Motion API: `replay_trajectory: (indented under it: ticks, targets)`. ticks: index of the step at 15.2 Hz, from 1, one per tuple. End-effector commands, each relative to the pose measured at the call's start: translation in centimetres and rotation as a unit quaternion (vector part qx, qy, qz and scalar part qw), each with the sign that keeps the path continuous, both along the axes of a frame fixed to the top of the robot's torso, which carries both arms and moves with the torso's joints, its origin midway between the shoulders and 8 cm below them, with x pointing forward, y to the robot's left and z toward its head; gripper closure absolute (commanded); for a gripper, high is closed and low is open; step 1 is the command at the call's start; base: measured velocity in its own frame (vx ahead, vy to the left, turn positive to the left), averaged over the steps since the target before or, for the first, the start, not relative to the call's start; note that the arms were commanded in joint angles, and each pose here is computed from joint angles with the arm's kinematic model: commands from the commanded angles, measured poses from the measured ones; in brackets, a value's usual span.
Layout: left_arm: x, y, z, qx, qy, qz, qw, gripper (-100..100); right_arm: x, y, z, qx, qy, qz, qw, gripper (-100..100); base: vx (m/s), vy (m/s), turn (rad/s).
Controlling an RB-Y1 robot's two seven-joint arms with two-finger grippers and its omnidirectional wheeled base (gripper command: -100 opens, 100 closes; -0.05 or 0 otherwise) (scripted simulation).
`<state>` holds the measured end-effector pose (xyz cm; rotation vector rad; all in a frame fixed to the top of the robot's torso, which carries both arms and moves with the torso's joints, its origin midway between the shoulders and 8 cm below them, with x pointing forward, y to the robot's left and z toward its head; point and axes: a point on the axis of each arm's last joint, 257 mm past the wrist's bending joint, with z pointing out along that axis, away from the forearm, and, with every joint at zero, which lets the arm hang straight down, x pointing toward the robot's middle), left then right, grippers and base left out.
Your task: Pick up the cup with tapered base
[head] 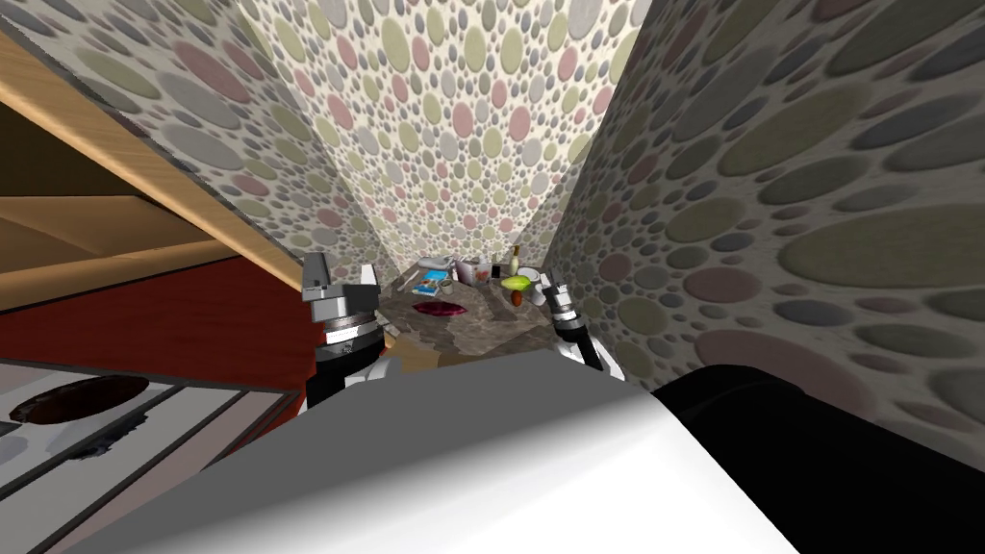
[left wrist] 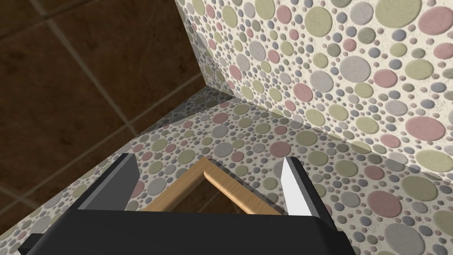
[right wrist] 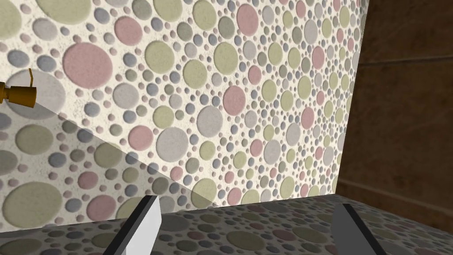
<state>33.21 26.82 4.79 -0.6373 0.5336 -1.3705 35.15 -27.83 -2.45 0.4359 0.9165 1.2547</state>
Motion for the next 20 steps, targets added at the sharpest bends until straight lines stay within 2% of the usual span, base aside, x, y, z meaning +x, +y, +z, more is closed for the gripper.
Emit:
replay_trajectory:
  ticks: [1,2,4,5,7,8,10,11,13,14,16,17,19,20]
  targets:
    - [0.0,0.0,0.0,0.0,0.0,0.0,1.0,0,0.2,0.1,-0.5,-0.019,0.007,0.006,0.9998,-100,-0.009,0.025,0.026]
    - [0.0,0.0,0.0,0.0,0.0,0.0,1.0,0,0.6,-0.1,-1.8,-0.039,0.021,0.006,0.999,-100,-0.011,0.03,0.076]
    - [0.0,0.0,0.0,0.0,0.0,0.0,1.0,0,0.7,0.1,-1.8,-0.052,0.023,0.013,0.9983,-100,-0.009,0.028,0.044]
    - [0.0,0.0,0.0,0.0,0.0,0.0,1.0,0,1.0,-0.3,-3.1,-0.074,0.038,0.013,0.9964,-100,-0.004,0.027,0.061]
    - [0.0,0.0,0.0,0.0,0.0,0.0,1.0,0,1.1,-0.1,-3.2,-0.087,0.04,0.019,0.9953,-100,-0.006,0.026,0.047]
    - [0.0,0.0,0.0,0.0,0.0,0.0,1.0,0,1.4,-0.6,-4.6,-0.111,0.055,0.019,0.9921,-100,-0.008,0.032,0.064]
    - [0.0,0.0,0.0,0.0,0.0,0.0,1.0,0,1.4,-0.5,-4.6,-0.123,0.056,0.025,0.9905,-100,-0.006,0.03,0.045]
    - [0.0,0.0,0.0,0.0,0.0,0.0,1.0,0,1.7,-1.1,-6.0,-0.147,0.071,0.024,0.9863,-100,-0.006,0.031,0.068]
    - [0.0,0.0,0.0,0.0,0.0,0.0,1.0,0,1.7,-1.0,-6.0,-0.161,0.073,0.03,0.9838,-100,-0.008,0.027,0.051]
    - [0.0,0.0,0.0,0.0,0.0,0.0,1.0,0,2.0,-1.8,-7.4,-0.185,0.088,0.028,0.9785,-100,-0.005,0.027,0.08]
    - [0.0,0.0,0.0,0.0,0.0,0.0,1.0,0,2.0,-1.7,-7.4,-0.2,0.089,0.035,0.9751,-100,-0.004,0.025,0.056]
    - [0.0,0.0,0.0,0.0,0.0,0.0,1.0,0,2.2,-2.6,-8.8,-0.223,0.104,0.032,0.9686,-100,-0.006,0.026,0.07]
    - [0.0,0.0,0.0,0.0,0.0,0.0,1.0,0,2.3,-2.6,-8.7,-0.239,0.105,0.039,0.9644,-100,-0.006,0.028,0.052]
    - [0.0,0.0,0.0,0.0,0.0,0.0,1.0,0,2.4,-3.5,-10.1,-0.263,0.12,0.037,0.9566,-100,-0.006,0.033,0.084]
